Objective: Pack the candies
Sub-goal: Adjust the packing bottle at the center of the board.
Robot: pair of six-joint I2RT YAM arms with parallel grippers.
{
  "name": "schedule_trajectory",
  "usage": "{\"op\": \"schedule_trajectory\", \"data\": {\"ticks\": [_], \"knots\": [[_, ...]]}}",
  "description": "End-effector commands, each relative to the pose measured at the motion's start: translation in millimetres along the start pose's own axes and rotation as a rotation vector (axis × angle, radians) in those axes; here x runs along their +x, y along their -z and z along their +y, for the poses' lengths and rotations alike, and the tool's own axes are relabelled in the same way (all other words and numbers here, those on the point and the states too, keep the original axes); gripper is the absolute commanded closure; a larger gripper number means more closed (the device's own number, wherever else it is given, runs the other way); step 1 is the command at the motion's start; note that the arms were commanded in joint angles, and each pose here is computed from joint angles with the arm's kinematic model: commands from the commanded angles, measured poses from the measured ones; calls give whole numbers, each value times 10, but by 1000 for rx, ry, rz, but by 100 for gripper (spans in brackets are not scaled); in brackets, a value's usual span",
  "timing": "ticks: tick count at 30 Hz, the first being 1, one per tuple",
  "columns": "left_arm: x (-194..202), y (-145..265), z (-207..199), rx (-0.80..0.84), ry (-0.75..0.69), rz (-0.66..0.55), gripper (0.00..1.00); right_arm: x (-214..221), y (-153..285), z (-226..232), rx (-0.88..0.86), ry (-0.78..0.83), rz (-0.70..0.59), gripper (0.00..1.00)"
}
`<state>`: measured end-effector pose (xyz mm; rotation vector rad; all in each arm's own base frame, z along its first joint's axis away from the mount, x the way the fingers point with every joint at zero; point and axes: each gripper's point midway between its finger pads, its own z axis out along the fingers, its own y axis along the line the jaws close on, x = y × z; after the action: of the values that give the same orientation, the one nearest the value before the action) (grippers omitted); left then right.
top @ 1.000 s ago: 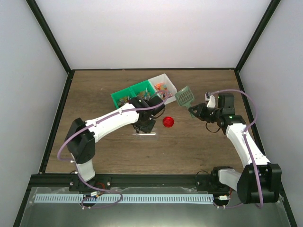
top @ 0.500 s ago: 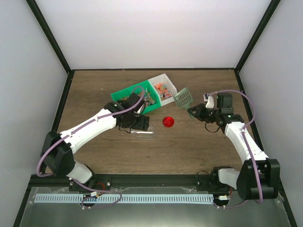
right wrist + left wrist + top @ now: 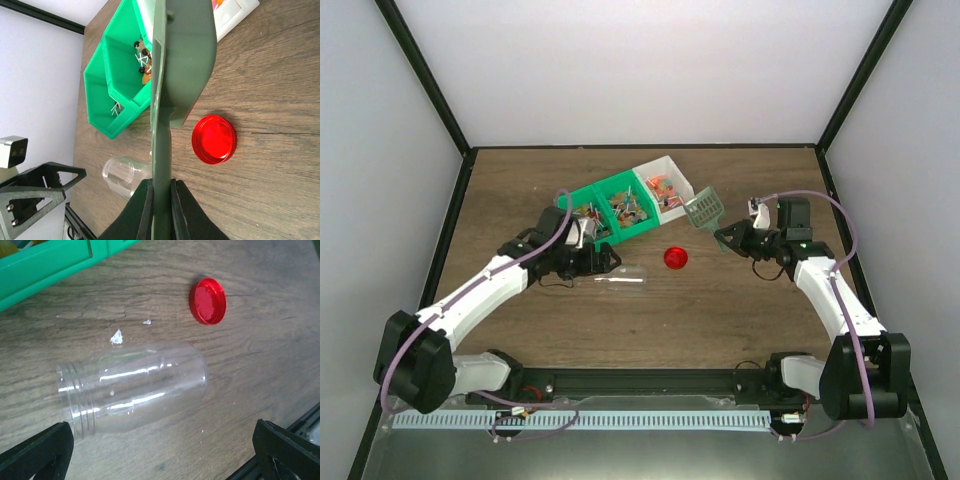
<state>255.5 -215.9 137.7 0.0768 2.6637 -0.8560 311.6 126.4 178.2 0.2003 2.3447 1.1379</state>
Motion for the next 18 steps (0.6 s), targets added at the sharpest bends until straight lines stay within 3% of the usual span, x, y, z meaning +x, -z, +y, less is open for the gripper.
{"op": "schedule_trajectory", "data": {"ticks": [1,18], "knots": [[-115,55,-168,203,-63,-40,0,-1,20,13,-15,25,-2,99],[31,91,156,408,-124,-103,0,22,64,64,-17,60,12,98]]}}
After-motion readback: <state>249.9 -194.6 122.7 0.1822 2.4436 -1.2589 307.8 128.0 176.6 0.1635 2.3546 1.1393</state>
